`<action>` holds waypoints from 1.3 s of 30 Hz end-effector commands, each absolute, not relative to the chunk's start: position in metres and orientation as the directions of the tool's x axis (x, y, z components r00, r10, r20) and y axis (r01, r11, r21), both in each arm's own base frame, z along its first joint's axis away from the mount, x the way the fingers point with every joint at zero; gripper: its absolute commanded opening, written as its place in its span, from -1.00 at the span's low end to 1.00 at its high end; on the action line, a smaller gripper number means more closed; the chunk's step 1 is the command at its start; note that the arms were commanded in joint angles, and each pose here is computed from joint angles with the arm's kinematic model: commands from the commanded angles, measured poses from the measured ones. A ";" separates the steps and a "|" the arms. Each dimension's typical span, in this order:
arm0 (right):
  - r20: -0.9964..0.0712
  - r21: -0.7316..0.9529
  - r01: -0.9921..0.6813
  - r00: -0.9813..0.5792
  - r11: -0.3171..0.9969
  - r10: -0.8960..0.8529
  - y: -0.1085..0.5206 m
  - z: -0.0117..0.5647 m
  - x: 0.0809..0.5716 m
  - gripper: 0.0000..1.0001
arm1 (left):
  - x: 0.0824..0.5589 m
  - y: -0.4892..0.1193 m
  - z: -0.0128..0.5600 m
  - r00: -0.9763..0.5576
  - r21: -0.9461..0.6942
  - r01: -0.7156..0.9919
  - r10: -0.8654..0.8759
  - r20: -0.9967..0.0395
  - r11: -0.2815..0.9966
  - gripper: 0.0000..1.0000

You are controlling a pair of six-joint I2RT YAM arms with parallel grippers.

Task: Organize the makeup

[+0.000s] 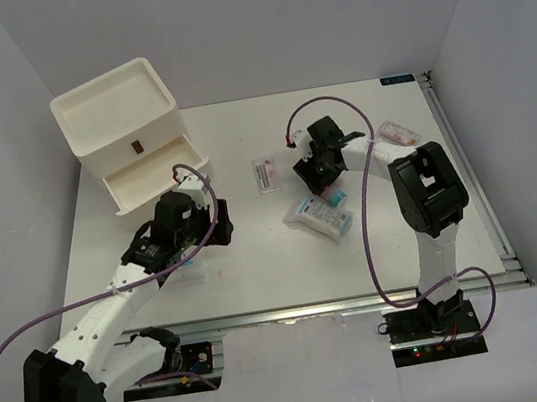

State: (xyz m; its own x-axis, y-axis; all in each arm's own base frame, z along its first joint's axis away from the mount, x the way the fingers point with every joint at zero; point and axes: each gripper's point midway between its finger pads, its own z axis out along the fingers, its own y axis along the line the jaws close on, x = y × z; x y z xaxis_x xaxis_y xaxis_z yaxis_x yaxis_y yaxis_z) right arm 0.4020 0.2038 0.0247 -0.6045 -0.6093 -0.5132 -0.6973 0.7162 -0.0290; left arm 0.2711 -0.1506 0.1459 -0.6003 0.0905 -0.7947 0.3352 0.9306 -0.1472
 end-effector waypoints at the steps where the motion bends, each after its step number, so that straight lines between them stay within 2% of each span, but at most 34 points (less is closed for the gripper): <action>1: -0.530 -0.041 -0.711 -0.580 0.702 -0.619 0.210 0.036 0.409 -0.02 | 0.269 -0.154 0.155 -0.574 -0.159 0.355 0.081 -0.815 0.921 0.96; 3: -0.555 -0.028 -0.722 -0.564 0.691 -0.612 0.215 0.049 0.408 -0.41 | 0.269 -0.153 0.156 -0.571 -0.159 0.355 0.079 -0.817 0.921 0.96; 4: -0.568 -0.024 -0.729 -0.553 0.684 -0.609 0.218 0.055 0.407 -0.53 | 0.269 -0.153 0.157 -0.571 -0.159 0.355 0.079 -0.817 0.921 0.96; 8: -0.646 -0.017 -0.763 -0.486 0.647 -0.589 0.229 0.097 0.406 -0.80 | 0.268 -0.154 0.159 -0.564 -0.162 0.361 0.077 -0.822 0.918 0.96; 13: -0.713 -0.069 -0.840 -0.335 0.538 -0.616 0.250 0.149 0.400 -0.84 | 0.263 -0.164 0.188 -0.490 -0.201 0.425 0.038 -0.871 0.882 0.96; 17: -0.726 -0.182 -0.921 -0.110 0.344 -0.679 0.291 0.186 0.390 -0.84 | 0.256 -0.161 0.245 -0.338 -0.214 0.462 -0.052 -0.940 0.861 0.96; 20: -0.709 -0.311 -0.930 0.090 0.195 -0.699 0.334 0.222 0.389 -0.84 | 0.243 -0.148 0.299 -0.207 -0.236 0.461 -0.155 -0.966 0.855 0.96; 23: -0.656 -0.416 -0.905 0.233 0.087 -0.718 0.369 0.231 0.393 -0.84 | 0.225 -0.140 0.338 -0.119 -0.259 0.483 -0.231 -0.966 0.837 0.96; 25: -0.619 -0.541 -0.840 0.365 0.040 -0.696 0.408 0.257 0.404 -0.84 | 0.207 -0.132 0.374 -0.044 -0.280 0.509 -0.301 -0.953 0.814 0.96; 27: -0.579 -0.635 -0.772 0.488 -0.014 -0.652 0.449 0.276 0.393 -0.84 | 0.191 -0.127 0.396 0.000 -0.293 0.538 -0.348 -0.938 0.790 0.96; 31: -0.467 -0.781 -0.621 0.647 -0.061 -0.603 0.501 0.284 0.383 -0.80 | 0.166 -0.115 0.429 0.073 -0.304 0.570 -0.416 -0.906 0.763 0.96; 39: -0.260 -0.957 -0.288 0.801 0.033 -0.540 0.580 0.312 0.389 -0.77 | 0.153 -0.104 0.433 0.089 -0.313 0.559 -0.431 -0.898 0.768 0.96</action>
State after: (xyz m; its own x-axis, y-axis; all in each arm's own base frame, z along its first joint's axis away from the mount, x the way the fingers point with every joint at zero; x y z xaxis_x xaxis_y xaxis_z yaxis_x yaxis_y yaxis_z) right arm 0.3600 0.5523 0.2296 0.7073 -0.5765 -0.4091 -0.5857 -0.1538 -0.7958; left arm 0.1539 -0.1035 0.4417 0.1333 -0.4361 -0.8900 0.5693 0.7687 -0.2915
